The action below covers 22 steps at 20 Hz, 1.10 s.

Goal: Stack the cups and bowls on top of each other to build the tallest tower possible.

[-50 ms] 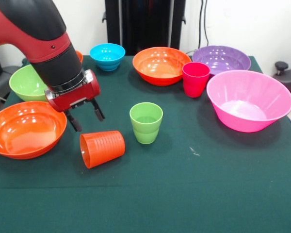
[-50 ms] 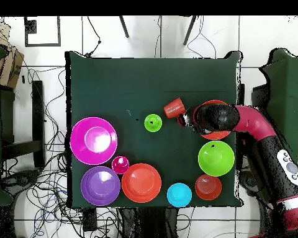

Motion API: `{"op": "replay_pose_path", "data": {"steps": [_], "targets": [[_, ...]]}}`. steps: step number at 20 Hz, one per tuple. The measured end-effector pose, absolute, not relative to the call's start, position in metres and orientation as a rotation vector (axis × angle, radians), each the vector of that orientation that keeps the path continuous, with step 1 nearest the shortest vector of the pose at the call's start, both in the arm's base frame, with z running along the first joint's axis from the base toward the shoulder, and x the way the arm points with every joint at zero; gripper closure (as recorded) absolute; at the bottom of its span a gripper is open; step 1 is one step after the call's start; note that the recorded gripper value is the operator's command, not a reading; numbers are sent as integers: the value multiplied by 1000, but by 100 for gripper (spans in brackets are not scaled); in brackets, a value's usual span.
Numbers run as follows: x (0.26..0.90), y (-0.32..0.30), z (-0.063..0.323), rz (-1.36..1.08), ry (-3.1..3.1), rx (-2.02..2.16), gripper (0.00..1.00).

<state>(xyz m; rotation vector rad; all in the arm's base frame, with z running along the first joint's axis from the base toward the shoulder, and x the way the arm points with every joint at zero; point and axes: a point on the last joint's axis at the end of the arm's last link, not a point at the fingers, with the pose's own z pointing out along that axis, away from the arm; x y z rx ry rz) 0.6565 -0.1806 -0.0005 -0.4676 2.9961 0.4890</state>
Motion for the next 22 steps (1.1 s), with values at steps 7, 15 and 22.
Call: {"op": "replay_pose_path", "data": {"steps": [7,15,22], "targets": [[664,-188,2,468,2983,-484,0],[672,-193,5,460,2990,-514,0],[678,-194,-1,476,2992,-514,0]]}}
